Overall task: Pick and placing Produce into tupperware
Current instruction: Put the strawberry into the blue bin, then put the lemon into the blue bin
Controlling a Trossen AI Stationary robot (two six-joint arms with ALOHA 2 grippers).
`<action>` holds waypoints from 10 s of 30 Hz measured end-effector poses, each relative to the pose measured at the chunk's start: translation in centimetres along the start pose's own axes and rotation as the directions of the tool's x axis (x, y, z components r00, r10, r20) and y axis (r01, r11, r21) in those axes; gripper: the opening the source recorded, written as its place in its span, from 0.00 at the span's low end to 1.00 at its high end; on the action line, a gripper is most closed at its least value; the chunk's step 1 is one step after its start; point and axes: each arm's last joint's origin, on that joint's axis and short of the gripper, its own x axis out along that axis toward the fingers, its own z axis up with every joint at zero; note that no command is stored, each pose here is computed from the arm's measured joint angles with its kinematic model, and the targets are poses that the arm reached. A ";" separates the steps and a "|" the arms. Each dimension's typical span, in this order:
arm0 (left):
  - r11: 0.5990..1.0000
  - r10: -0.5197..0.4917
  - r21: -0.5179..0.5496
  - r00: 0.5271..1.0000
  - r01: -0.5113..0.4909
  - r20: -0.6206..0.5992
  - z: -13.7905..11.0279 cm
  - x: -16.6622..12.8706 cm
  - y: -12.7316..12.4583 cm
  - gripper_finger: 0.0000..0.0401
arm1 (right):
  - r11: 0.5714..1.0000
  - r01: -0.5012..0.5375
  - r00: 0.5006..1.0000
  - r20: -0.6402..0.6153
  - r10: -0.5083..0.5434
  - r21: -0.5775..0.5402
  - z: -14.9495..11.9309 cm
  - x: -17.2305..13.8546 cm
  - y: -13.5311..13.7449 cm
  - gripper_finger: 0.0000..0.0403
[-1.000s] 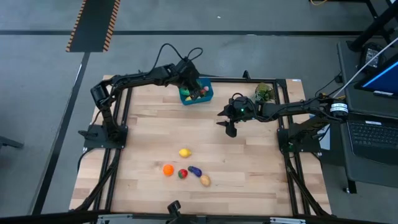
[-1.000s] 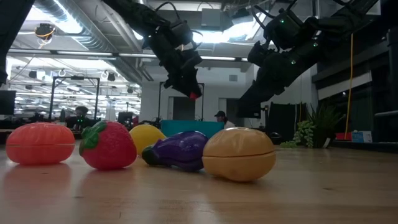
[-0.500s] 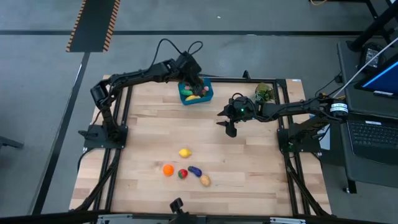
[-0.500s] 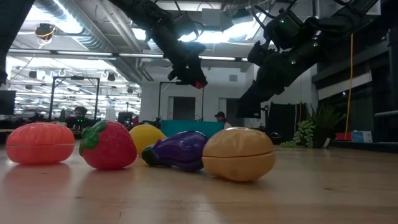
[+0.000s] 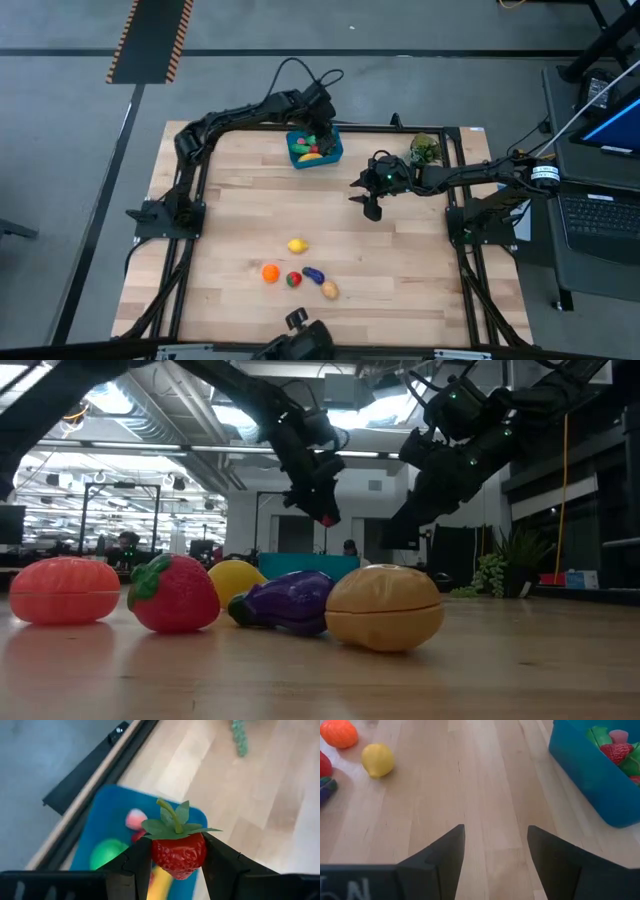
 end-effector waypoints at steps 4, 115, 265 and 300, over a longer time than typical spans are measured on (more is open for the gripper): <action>1.000 0.004 0.006 0.999 -0.004 -0.042 0.2 1.3 0.2 0.33 | 1.000 0.001 1.000 0.000 -0.001 -0.016 0.0 0.0 0.0 0.54; 0.938 -0.236 0.335 0.872 0.089 0.428 -14.1 -14.2 -8.9 0.58 | 1.000 0.003 0.996 0.094 -0.002 -0.002 0.9 0.0 -0.1 0.54; 0.868 -0.027 0.485 0.985 0.107 -0.169 -18.6 -6.0 -23.6 0.87 | 0.991 -0.133 0.990 0.047 0.132 0.023 0.5 0.1 1.6 0.54; 0.898 0.059 0.435 0.963 0.065 -0.265 -21.9 -2.3 -25.8 0.87 | 0.989 -0.151 0.987 0.046 0.151 0.001 0.6 0.1 2.3 0.54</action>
